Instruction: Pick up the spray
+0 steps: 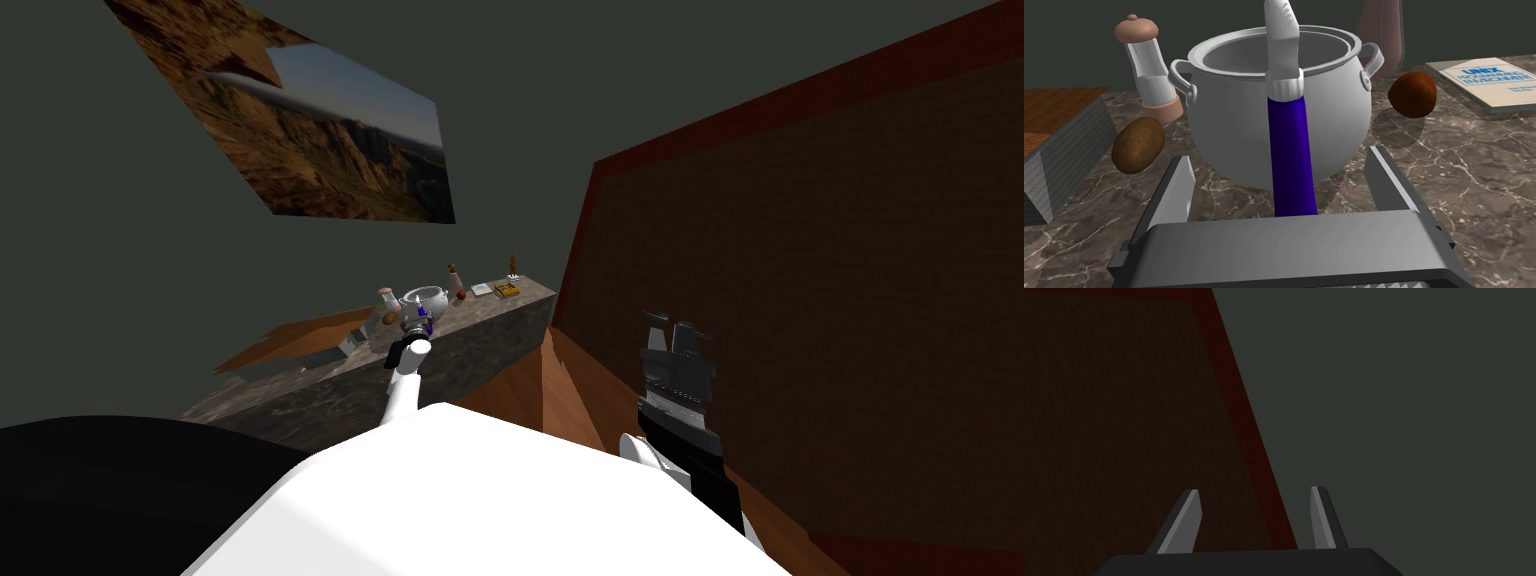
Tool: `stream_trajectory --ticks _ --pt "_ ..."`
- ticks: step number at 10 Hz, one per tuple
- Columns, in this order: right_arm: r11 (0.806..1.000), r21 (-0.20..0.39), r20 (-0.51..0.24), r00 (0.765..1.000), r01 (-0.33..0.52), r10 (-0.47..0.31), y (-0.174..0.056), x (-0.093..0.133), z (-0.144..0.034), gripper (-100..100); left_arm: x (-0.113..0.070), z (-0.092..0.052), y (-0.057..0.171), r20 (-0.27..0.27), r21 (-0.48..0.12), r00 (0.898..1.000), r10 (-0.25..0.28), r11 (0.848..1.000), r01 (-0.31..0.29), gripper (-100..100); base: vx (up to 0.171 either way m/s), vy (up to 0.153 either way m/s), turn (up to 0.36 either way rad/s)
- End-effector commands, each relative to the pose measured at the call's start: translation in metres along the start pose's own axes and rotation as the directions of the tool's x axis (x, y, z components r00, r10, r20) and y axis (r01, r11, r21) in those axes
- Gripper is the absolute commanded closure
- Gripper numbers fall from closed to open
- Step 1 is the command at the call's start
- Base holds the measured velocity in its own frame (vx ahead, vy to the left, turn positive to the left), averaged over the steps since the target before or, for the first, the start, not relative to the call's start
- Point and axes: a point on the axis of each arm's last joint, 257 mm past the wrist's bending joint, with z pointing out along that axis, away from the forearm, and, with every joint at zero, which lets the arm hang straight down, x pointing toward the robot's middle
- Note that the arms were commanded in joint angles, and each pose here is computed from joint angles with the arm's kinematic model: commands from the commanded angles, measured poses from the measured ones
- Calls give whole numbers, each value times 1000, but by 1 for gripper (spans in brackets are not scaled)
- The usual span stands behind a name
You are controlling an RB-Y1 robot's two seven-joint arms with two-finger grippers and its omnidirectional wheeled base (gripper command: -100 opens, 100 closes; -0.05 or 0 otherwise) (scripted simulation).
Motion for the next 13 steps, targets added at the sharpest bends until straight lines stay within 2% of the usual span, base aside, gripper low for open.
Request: stream_trajectory --ticks 1,3,4,5,6,7,11,12,13 --pt "1000 0 0 1000 0 0 0 0 0 0 -17 -7 14 39 -6 998 -55 998 55 -100 -13 34 23" --pt "1000 0 0 1000 0 0 0 0 0 0 -17 -6 11 34 -5 998 -50 999 50 -100 -7 12 3" --pt "1000 0 0 1000 0 0 0 0 0 0 -17 -7 11 35 -5 998 -51 999 51 0 0 0 0" --pt "1000 0 0 1000 0 0 0 0 0 0 -12 -2 10 35 -14 998 -50 999 51 -100 76 45 61" --pt "1000 0 0 1000 0 0 0 0 0 0 -13 -5 9 33 -8 998 -51 999 51 -100 49 28 12" --pt "1000 0 0 1000 0 0 0 0 0 0 -13 -4 10 34 -10 998 -51 999 51 100 6 4 -4" --pt "1000 0 0 1000 0 0 0 0 0 0 -16 -6 8 39 -5 998 -55 998 55 100 0 -4 3" --pt "1000 0 0 1000 0 0 0 0 0 0 -10 -4 11 28 -10 998 -54 998 55 0 -2 -4 -23" --pt "1000 0 0 1000 0 0 0 0 0 0 -9 -4 12 27 -13 998 -57 998 57 100 -2 -3 -14"
